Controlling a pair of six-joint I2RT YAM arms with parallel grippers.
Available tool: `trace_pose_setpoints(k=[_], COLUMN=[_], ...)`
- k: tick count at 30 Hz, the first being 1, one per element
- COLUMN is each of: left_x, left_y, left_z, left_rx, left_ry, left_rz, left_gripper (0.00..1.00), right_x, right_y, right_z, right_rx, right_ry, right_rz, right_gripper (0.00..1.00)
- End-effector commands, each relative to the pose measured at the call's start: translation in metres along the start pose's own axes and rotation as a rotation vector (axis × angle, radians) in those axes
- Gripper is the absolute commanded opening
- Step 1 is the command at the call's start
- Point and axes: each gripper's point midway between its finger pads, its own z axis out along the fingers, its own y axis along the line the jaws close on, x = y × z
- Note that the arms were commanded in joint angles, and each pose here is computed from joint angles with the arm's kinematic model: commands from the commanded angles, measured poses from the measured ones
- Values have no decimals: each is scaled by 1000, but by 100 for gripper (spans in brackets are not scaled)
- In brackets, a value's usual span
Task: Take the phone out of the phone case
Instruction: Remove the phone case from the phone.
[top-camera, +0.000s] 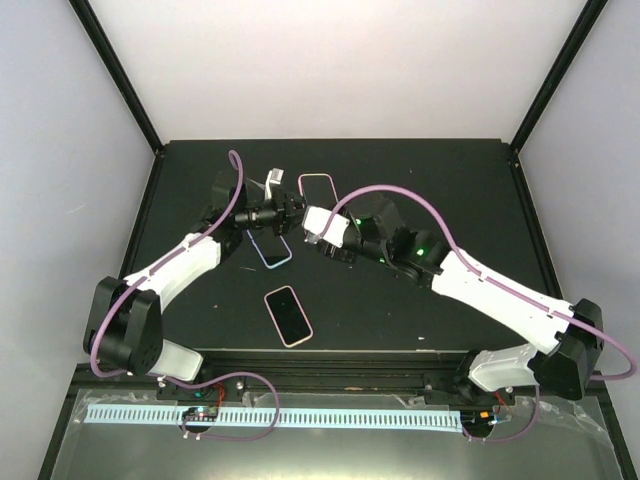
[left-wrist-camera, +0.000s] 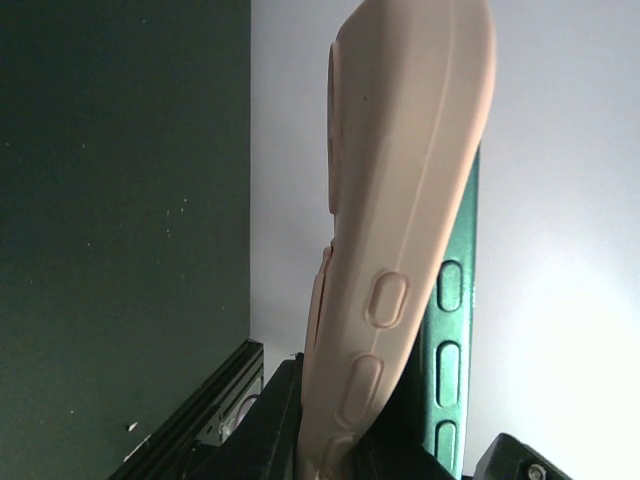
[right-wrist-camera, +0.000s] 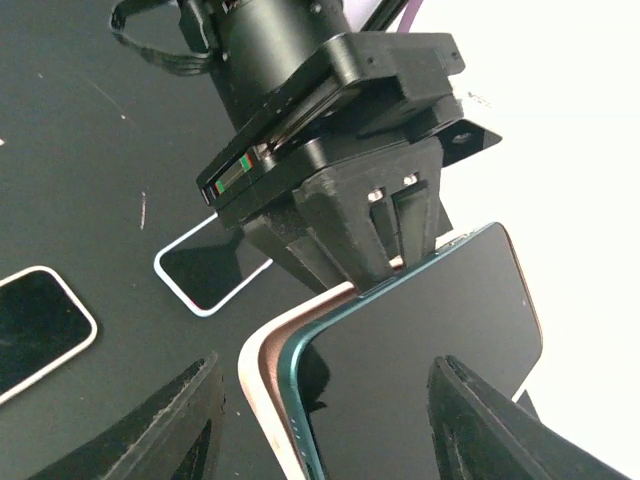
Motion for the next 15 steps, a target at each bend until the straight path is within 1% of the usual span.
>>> trace_pose_setpoints(k=[1, 5, 8, 10, 13, 15], left_x=[1, 5, 6, 5, 4, 4], left_y=[-21, -22, -21, -19, -14, -12], left_z=[-2, -1, -1, 0, 1, 1], left_rx=[60, 63, 62, 54, 38, 33], left_ry=[12, 25, 30, 28, 26, 23], left_rz=[46, 52, 55, 57, 57, 55], left_gripper=[2, 2, 2, 1, 1, 1], right_x=[5, 9, 8, 4, -6, -11], right_y=[-9, -25, -31, -29, -21, -21], right_z=[10, 12, 10, 8, 4, 0], right_rx=[139, 243, 277, 250, 177, 162], right_ry=[45, 73, 72, 56, 32, 18], right_rz=[-102, -106, -94, -70, -31, -17], right_gripper=[56, 51, 49, 50, 56, 58])
